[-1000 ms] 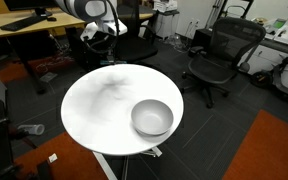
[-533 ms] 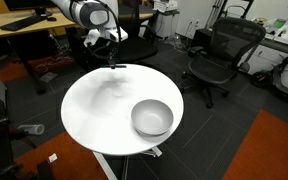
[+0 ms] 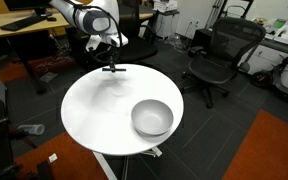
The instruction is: Pick up the marker and move it to the left
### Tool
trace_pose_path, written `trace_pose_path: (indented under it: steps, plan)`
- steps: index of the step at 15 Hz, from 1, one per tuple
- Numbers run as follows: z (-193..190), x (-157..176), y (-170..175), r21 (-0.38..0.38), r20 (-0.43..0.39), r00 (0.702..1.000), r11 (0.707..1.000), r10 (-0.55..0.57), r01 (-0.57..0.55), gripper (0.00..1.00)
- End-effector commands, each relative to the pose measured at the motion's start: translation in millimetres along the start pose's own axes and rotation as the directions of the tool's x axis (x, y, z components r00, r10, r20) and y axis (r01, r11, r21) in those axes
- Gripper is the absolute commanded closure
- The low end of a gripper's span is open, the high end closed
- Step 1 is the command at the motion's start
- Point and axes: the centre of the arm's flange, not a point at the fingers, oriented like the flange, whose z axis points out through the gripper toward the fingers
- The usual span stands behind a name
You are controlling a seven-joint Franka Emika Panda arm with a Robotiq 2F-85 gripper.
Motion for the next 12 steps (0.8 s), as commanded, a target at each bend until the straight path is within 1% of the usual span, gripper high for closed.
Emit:
trace_pose_path:
  steps: [1,6,7,8,10,11,12]
  plan:
    - [6.7,2.6,-11.1,-0.012,0.004,1.0,1.0,0.02,-0.02,0.95]
    - [11.6,-2.2,-16.7,-0.023,0.013,1.0,1.0,0.013,-0.013,0.95]
    - [11.8,-2.5,-17.3,-0.027,0.016,1.0,1.0,0.008,-0.008,0.56]
    - [11.4,-2.2,-17.1,-0.028,0.017,1.0,1.0,0.007,-0.007,0.55]
    - [10.2,-0.3,-14.5,-0.027,0.014,1.0,1.0,0.011,-0.011,0.42]
    - [9.6,0.7,-12.6,-0.029,0.011,1.0,0.999,0.015,-0.015,0.33]
    - [7.3,1.7,-8.2,-0.026,0.011,1.0,1.0,0.017,-0.016,0.27]
